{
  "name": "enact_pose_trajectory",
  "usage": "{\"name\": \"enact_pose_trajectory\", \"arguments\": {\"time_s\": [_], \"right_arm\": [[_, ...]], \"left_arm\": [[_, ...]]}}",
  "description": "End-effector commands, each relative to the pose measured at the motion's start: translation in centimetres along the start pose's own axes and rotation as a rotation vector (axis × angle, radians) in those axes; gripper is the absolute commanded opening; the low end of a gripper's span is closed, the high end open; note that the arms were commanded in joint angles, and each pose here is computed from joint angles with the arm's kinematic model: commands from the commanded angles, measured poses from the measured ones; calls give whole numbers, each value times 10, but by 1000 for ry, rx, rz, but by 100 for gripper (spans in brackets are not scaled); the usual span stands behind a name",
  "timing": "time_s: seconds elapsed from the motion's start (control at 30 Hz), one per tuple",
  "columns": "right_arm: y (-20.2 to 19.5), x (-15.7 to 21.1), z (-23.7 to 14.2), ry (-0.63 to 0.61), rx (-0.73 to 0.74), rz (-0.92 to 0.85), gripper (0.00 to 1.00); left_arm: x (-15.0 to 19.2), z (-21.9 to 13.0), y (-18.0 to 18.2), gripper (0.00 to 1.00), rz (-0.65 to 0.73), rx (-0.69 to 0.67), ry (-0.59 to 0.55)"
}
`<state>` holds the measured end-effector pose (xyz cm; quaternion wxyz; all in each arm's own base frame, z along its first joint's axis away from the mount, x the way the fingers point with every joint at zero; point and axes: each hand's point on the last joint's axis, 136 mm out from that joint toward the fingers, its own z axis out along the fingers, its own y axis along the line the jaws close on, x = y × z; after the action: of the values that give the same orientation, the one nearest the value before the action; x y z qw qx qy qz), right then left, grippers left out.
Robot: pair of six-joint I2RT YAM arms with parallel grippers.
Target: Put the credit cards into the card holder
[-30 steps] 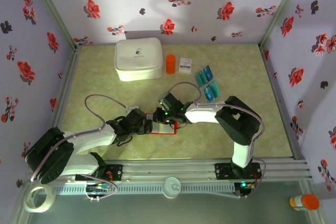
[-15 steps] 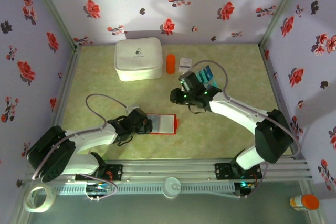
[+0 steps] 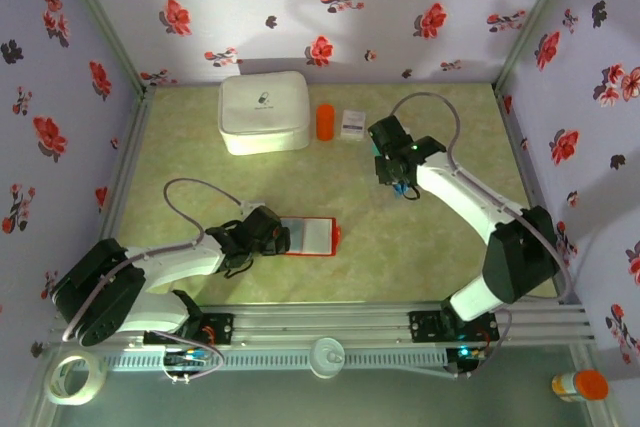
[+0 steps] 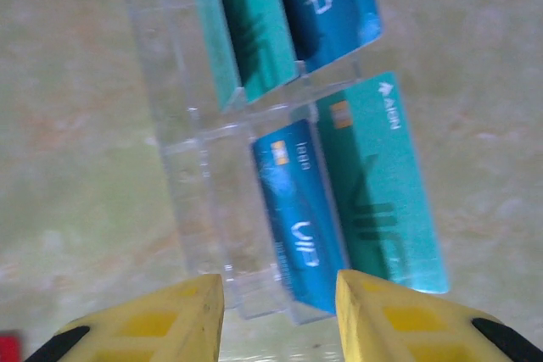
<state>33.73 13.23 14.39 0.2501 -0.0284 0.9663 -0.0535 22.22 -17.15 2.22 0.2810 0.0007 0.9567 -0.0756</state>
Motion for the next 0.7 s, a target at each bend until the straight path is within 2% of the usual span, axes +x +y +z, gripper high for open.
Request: {"name": "enact_pose_trajectory", "arguments": {"time_s": [0.0,0.2,0.67], "right_arm": [[-22,5,7,53,129,-98,40],[-32,2,20,78,172,-107,36],[-25,-1,37,111,100,-68,27]], "left_arm": [[19,4,28,99,15,-113,58],[21,4,30,99,13,-114,60],[21,4,30,99,8,-112,58]]}}
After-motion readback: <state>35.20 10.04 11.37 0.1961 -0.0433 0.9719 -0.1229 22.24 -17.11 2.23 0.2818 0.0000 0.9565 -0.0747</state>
